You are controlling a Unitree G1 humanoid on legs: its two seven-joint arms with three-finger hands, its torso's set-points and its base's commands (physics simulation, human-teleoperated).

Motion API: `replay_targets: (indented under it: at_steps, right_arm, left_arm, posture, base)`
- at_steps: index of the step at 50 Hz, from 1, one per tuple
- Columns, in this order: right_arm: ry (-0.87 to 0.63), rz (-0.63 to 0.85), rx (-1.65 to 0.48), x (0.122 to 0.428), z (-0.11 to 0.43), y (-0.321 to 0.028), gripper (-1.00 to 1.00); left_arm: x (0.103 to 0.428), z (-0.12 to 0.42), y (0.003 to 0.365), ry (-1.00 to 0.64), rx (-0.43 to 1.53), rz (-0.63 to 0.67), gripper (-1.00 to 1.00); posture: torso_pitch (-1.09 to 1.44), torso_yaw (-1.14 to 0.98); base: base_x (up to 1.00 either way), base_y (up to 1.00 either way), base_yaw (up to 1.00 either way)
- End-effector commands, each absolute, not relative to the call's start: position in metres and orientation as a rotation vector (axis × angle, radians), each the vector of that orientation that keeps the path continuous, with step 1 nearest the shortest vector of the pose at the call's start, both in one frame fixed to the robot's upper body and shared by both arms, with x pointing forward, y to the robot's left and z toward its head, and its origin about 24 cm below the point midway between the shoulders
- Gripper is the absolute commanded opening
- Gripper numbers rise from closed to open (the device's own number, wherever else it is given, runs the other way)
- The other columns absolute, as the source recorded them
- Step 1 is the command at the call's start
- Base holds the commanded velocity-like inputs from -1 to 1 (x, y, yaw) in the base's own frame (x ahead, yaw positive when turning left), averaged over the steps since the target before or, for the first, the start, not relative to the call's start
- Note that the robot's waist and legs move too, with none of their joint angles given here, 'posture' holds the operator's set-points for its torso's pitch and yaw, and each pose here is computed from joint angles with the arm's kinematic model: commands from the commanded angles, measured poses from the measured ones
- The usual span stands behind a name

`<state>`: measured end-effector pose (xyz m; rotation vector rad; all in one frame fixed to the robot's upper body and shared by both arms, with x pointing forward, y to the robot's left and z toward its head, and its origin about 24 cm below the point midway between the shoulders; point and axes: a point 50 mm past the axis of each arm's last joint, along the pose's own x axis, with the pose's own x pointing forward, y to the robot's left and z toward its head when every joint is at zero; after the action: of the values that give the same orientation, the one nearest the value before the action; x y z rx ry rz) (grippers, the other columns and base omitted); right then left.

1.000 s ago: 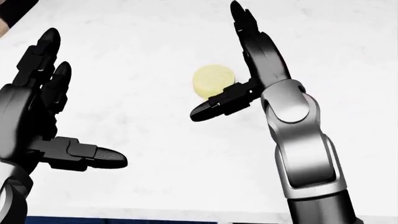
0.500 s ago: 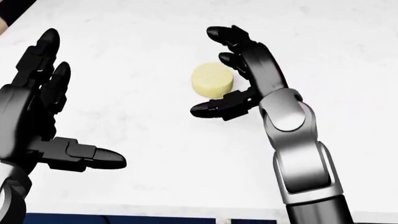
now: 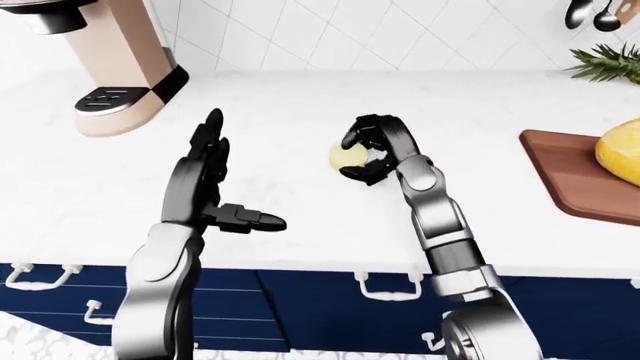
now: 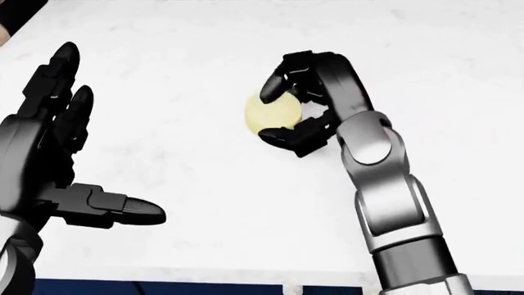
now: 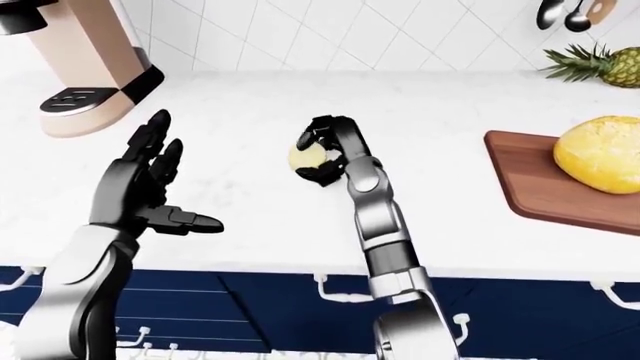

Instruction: Pick up the wedge of cheese and place it on the slice of bread to prepare a simple cheese on bread dish.

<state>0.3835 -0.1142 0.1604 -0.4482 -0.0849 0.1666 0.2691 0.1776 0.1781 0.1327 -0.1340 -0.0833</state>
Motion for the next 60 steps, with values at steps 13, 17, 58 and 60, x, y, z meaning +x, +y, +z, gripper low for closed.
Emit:
replay_targets:
  at_steps: [13,17,58,60]
  right_arm:
    - [-0.273,0.163,-0.479,0.351,0.235,-0.115,-1.0]
    - [-0.291,0.17,-0.452,0.339,0.25,-0.116,-1.0]
    - [-0.337,0.146,-0.379,0.327,0.274,-0.125,-1.0]
    - [-0.338,0.146,-0.378,0.327,0.274,-0.125,-1.0]
  left_arm:
    - [0.265,0.196,0.176,-0.225,0.148,-0.084,1.0]
    - [0.266,0.198,0.176,-0.228,0.151,-0.086,1.0]
    - [0.271,0.211,0.172,-0.25,0.164,-0.095,1.0]
    - [0.27,0.21,0.173,-0.249,0.164,-0.094,1.0]
  posture:
    - [0.0,0.0]
    - [0.0,0.0]
    - [0.0,0.0]
    - [0.0,0.0]
  base:
    - [0.0,0.0,0.0]
    - [0.0,0.0,0.0]
    - [-0.25,-0.04,0.0]
    - [0.0,-0.3,0.0]
